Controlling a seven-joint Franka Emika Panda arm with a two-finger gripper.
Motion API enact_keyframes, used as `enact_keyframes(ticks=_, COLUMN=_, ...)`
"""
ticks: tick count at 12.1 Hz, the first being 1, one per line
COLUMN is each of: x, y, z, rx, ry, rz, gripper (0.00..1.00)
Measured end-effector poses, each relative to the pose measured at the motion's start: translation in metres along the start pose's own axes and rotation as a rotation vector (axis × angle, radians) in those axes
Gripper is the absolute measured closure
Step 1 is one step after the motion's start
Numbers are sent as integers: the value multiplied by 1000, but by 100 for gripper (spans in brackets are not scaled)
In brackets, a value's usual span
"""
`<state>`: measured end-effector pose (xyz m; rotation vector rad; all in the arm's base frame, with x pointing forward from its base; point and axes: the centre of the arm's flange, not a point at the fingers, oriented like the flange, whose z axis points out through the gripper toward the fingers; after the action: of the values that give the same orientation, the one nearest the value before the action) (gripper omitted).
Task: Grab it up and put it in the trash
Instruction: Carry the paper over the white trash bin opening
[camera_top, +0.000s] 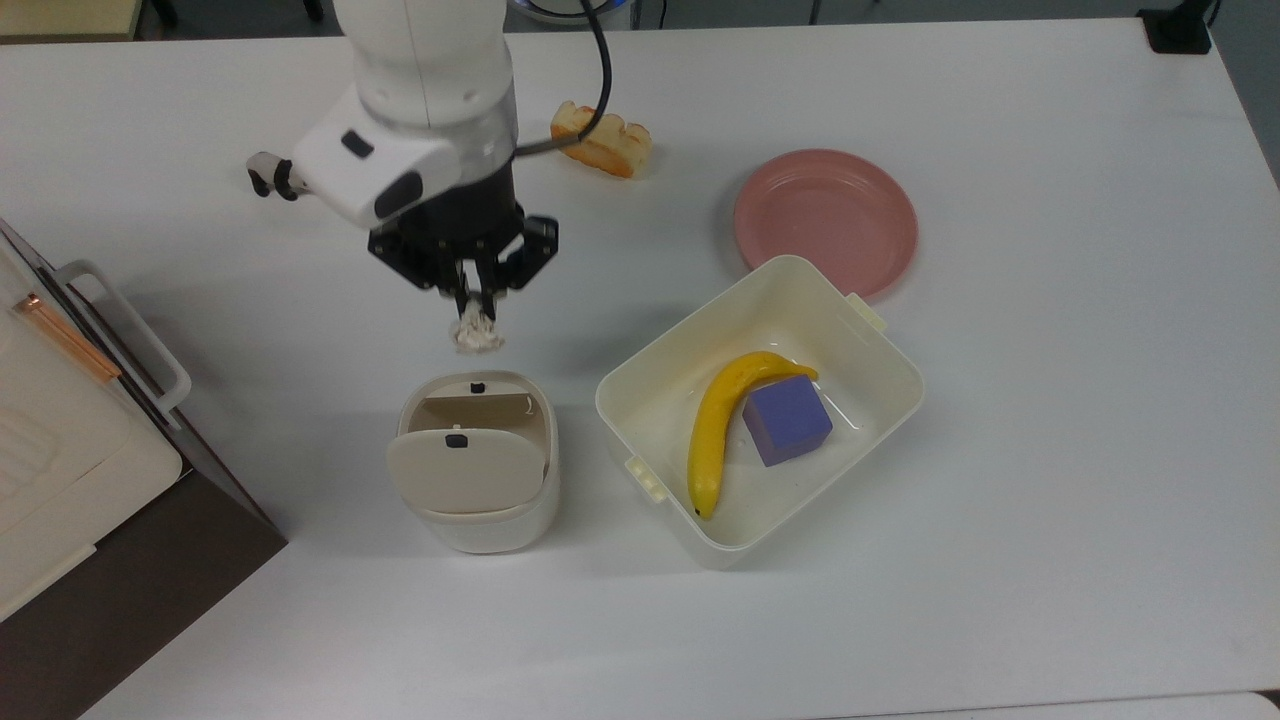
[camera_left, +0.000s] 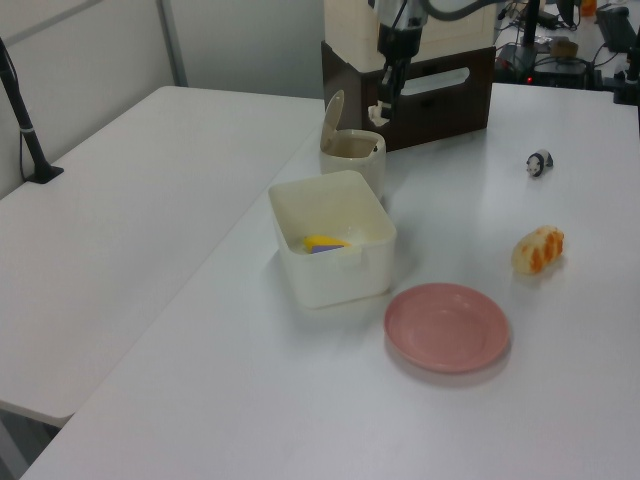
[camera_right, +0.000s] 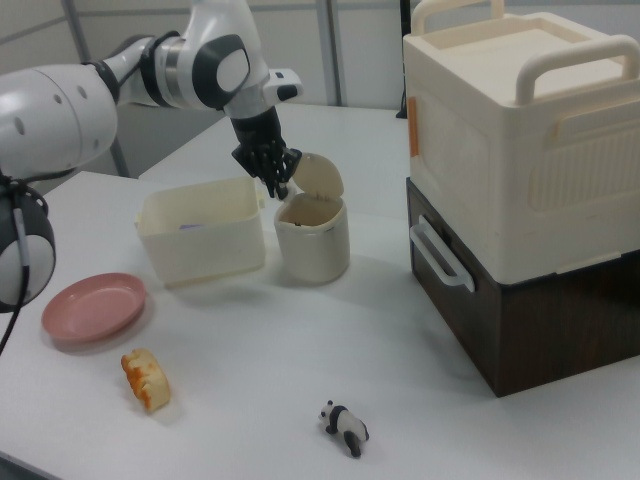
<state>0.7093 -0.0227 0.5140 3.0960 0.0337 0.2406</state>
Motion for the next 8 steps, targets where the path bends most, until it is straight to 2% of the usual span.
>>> enact_keyframes(ticks=4, x=17, y=-13, z=44, rx=-44, ry=7, rz=32, gripper=84)
enact_keyframes(ticks=8, x=29, y=-8, z=51, rx=-58, ry=22, rz=55, gripper=84)
